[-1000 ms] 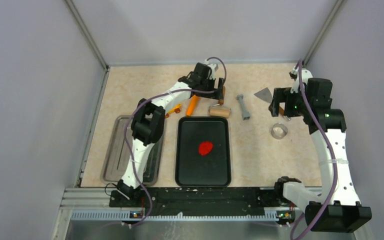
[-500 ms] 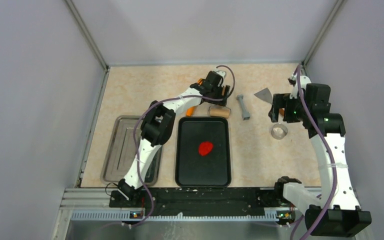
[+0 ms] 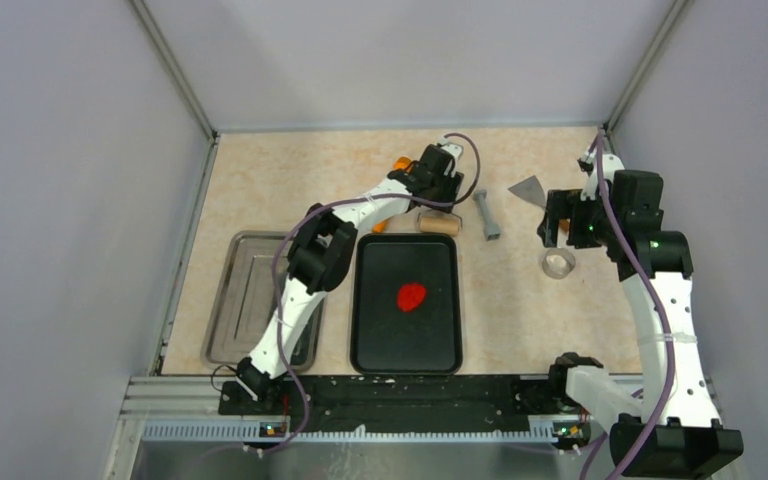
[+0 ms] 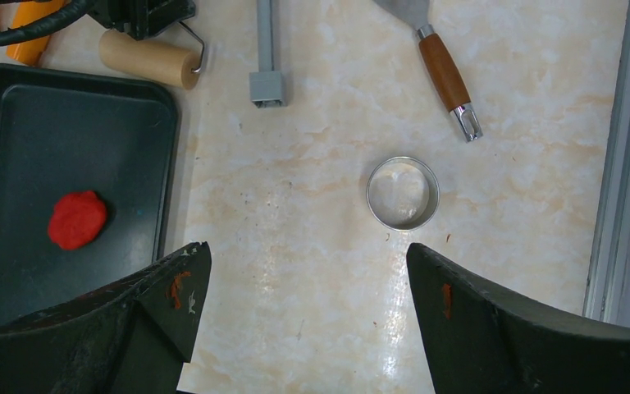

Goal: Roll out the dumpling wrappers from the dough

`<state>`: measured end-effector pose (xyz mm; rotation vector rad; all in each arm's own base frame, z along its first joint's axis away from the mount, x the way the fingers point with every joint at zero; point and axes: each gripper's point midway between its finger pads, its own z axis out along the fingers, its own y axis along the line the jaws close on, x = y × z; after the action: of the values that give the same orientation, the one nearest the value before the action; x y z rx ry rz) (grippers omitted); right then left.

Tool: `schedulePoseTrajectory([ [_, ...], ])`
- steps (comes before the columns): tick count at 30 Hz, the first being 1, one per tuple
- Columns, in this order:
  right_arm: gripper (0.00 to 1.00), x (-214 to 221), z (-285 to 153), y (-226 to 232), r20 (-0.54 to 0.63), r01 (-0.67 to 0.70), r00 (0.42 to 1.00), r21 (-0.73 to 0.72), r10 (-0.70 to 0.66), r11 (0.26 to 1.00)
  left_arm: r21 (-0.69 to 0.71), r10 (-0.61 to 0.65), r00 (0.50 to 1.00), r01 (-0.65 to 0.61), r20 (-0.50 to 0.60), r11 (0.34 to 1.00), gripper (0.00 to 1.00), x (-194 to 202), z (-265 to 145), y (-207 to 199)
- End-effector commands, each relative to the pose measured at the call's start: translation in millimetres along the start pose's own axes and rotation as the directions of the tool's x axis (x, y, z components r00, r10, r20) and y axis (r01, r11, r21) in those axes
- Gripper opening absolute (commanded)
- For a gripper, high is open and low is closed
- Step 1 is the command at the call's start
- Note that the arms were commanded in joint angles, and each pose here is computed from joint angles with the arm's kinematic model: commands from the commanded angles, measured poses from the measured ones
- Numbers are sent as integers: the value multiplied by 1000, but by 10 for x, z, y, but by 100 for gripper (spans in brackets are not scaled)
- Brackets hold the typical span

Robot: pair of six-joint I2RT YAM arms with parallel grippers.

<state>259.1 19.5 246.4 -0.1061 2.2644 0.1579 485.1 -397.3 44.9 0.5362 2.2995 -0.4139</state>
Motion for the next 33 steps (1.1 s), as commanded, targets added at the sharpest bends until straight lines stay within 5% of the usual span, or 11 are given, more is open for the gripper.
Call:
schedulePoseTrajectory([
  [1, 91, -59, -61, -12, 37, -8, 999, 11, 7, 1000, 23, 19, 999, -20, 31, 1000, 59, -94, 24, -65],
  [5, 90, -72, -78, -12, 39, -7, 999, 12, 6, 1000, 21, 6, 1000, -6, -2, 1000, 56, 36, 82, -77],
  [9, 90, -94, -84, -16, 46, -5, 999, 14, 4, 1000, 40, 2, 999, -1, -41, 999, 41, 155, 69, -94],
  [15, 90, -126, -31, -2, 52, -7, 999, 0, 7, 1000, 42, 92, 990, -97, 103, 994, 0, -419, -167, -66],
  [19, 92, -294, -54, 159, 111, 26, 994, -95, -16, 995, 94, 201, 954, -226, 220, 969, 0, -935, -493, -134],
  [24, 91, -549, -10, 278, 151, 33, 988, -170, -7, 985, 162, 370, 832, -467, 415, 869, 0, -1305, -1202, -394],
  [28, 81, -900, -112, 342, 237, 111, 970, -199, -62, 974, 239, 407, 784, -556, 468, 796, 0, -1234, -1784, -587],
  [33, 91, -1237, -265, 568, 331, 168, 942, -307, -60, 937, 373, 455, 728, -666, 513, 646, 0, -831, -2484, -813],
])
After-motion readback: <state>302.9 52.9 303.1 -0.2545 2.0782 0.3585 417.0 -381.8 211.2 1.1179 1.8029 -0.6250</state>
